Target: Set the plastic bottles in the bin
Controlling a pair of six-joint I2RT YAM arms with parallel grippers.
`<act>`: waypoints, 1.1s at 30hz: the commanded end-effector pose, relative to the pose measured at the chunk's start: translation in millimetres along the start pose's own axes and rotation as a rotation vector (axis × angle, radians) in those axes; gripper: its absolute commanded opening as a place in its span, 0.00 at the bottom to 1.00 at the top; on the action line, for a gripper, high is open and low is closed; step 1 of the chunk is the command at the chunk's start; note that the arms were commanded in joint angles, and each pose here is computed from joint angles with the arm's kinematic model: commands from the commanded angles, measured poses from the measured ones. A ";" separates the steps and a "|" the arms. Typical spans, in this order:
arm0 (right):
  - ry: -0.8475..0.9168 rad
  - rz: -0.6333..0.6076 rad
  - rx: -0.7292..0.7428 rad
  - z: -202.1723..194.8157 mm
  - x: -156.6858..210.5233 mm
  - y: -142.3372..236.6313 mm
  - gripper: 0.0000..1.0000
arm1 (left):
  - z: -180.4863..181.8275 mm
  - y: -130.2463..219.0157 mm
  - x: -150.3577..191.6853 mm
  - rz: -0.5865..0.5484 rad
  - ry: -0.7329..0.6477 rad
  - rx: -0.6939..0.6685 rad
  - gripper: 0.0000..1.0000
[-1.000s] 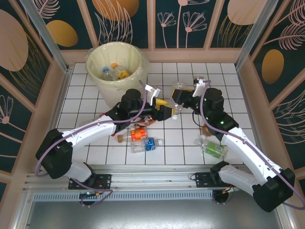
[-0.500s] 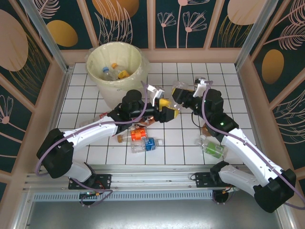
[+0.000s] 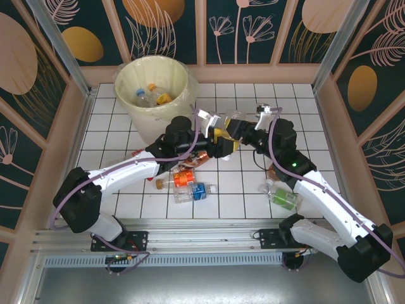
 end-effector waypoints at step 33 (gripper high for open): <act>0.333 0.027 -0.261 47.0 10.1 84.6 0.94 | 41.7 44.6 -105.9 -0.012 -0.050 -0.362 0.60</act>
Point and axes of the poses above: each hand's point on the last joint's axis, 136 mm out from that joint toward the fingers, its own y axis back along the fingers, its own z axis along the line the jaws close on, x = y × z, the point moved 4 cm from there along y, back along the fingers, and after that the axes turned 14 degrees about -y, right-handed, at the moved point
